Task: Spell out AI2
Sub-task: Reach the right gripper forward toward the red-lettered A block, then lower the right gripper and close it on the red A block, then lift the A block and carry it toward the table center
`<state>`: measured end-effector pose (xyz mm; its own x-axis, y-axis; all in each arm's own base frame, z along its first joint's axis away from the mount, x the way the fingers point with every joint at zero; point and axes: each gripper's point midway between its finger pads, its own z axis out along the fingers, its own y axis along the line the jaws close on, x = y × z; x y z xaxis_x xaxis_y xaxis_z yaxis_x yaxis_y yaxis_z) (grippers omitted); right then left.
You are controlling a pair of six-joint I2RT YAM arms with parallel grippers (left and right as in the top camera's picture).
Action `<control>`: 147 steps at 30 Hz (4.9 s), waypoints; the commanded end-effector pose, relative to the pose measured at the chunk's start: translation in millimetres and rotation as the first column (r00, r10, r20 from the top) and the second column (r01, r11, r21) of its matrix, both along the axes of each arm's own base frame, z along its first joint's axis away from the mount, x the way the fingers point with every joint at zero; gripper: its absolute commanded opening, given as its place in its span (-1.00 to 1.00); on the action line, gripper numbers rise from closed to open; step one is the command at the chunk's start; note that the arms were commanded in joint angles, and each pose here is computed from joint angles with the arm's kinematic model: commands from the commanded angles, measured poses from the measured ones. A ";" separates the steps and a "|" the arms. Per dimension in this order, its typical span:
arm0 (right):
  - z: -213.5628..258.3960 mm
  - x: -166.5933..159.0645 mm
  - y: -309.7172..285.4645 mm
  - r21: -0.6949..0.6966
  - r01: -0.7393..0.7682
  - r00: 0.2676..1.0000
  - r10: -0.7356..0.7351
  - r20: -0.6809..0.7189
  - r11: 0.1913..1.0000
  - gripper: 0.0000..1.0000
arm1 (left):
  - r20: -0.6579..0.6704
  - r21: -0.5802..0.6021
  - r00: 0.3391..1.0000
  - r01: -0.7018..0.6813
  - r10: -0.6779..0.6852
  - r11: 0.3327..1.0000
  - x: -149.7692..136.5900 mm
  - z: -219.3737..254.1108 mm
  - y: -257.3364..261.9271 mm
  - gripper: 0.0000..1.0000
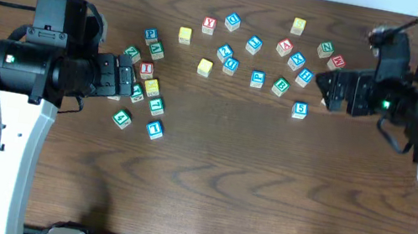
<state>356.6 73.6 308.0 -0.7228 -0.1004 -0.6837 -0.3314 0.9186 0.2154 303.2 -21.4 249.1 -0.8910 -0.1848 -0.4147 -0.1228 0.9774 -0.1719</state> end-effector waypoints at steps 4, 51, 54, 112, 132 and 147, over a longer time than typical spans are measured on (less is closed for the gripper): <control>15.4 20.9 18.5 -0.049 -0.116 0.993 0.114 -0.039 0.992 0.98 | 0.028 0.007 0.999 -0.019 0.019 1.000 2.3 9.4 3.6 0.96; -223.1 214.5 81.1 -0.415 -0.148 0.987 0.109 -0.116 0.898 0.08 | 0.006 0.025 1.000 -0.027 0.027 0.999 -2.5 6.6 6.9 0.96; -229.8 215.5 76.6 -0.399 -0.151 0.986 0.108 -0.129 0.904 0.12 | 0.006 0.025 1.000 -0.027 0.027 0.999 -2.5 6.6 6.9 0.96; -307.2 233.8 53.9 -0.347 -0.054 0.984 -0.010 -0.179 0.936 -0.10 | -0.011 0.025 1.000 -0.027 0.027 0.999 -5.2 2.6 6.8 0.96; -289.6 235.8 44.9 -0.329 0.088 0.975 -0.149 -0.166 0.940 -0.49 | -0.003 0.025 1.000 -0.027 0.027 0.999 -3.3 3.5 6.9 0.96; -219.6 237.2 45.6 -0.295 0.124 0.985 -0.153 -0.077 0.947 -0.58 | 0.001 0.025 1.000 -0.027 0.027 0.999 -2.6 3.8 6.8 0.95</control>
